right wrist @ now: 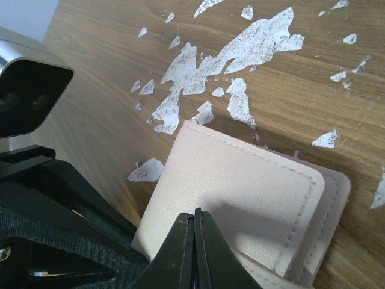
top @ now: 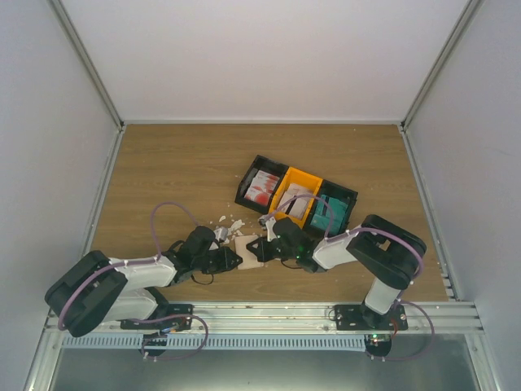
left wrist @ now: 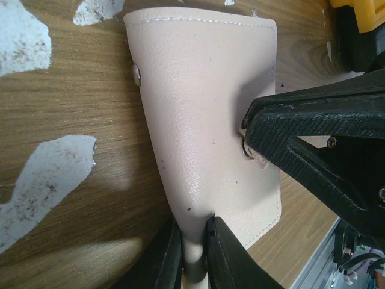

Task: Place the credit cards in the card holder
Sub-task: Close the card holder at the center of the board.

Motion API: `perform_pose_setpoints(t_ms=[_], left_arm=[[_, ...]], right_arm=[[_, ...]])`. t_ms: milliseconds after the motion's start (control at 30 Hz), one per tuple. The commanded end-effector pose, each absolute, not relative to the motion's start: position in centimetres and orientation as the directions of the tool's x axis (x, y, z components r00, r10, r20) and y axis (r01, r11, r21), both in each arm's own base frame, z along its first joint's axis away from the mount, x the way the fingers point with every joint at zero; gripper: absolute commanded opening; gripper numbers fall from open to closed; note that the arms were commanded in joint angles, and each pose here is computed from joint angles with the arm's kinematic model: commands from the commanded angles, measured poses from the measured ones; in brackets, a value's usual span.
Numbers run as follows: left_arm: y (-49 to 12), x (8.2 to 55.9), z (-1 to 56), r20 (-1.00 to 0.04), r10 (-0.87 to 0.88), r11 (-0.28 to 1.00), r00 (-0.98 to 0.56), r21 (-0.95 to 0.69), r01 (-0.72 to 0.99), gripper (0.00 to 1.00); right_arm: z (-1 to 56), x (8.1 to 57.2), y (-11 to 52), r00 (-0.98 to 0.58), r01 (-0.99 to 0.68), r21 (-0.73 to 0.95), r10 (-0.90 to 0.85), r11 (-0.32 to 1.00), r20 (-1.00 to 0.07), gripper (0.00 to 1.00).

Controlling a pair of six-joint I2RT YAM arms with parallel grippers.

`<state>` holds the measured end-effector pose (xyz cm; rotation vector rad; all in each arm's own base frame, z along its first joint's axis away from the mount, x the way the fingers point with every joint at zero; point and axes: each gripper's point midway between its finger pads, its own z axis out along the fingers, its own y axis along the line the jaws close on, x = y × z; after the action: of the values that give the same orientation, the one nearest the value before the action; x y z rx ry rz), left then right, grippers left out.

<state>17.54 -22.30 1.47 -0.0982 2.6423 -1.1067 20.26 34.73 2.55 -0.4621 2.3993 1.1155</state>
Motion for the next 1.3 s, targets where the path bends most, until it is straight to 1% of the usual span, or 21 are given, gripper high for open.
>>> perform_pose_setpoints(t_ms=[0,167,333,400,567,633,767,933,1267], left_arm=[[-20.5,17.5,-1.2,-0.214,-0.193,0.787,-0.958,-0.616,-0.021,0.15],[-20.5,17.5,-1.3,-0.211,-0.196,0.789,-0.958,-0.613,-0.027,0.15],[-20.5,17.6,-1.4,-0.209,-0.196,0.791,-0.958,-0.611,-0.029,0.15],[-20.5,17.6,-1.5,-0.208,-0.196,0.792,-0.958,-0.609,-0.030,0.15],[-20.5,17.7,-1.6,-0.208,-0.194,0.796,-0.959,-0.604,-0.030,0.15],[-20.5,17.7,-1.6,-0.209,-0.193,0.796,-0.959,-0.604,-0.029,0.15],[-20.6,17.7,-1.8,-0.207,-0.192,0.798,-0.960,-0.602,-0.030,0.15],[-20.6,17.8,-1.9,-0.206,-0.191,0.799,-0.960,-0.600,-0.030,0.15],[-20.6,17.8,-1.9,-0.207,-0.187,0.800,-0.960,-0.599,-0.027,0.14]], right_arm=[[-6.9,12.0,28.7,-0.904,-0.427,0.507,-0.367,0.749,-0.220,0.01],[-7.7,11.5,27.8,-0.905,-0.425,0.499,-0.368,0.755,-0.214,0.00],[-7.4,11.2,28.0,-0.888,-0.459,0.507,-0.385,0.730,-0.250,0.01],[-7.0,11.0,28.6,-0.876,-0.482,0.528,-0.400,0.699,-0.270,0.01],[-4.3,10.3,30.4,-0.837,-0.544,0.613,-0.420,0.574,-0.351,0.00],[-3.4,10.0,30.9,-0.827,-0.556,0.638,-0.427,0.533,-0.365,0.01],[-3.0,9.9,31.2,-0.838,-0.539,0.663,-0.410,0.519,-0.360,0.00],[-2.0,9.7,31.6,-0.848,-0.520,0.712,-0.381,0.472,-0.367,0.00],[2.5,11.4,32.1,-0.889,-0.446,0.820,-0.281,0.358,-0.361,0.00]])
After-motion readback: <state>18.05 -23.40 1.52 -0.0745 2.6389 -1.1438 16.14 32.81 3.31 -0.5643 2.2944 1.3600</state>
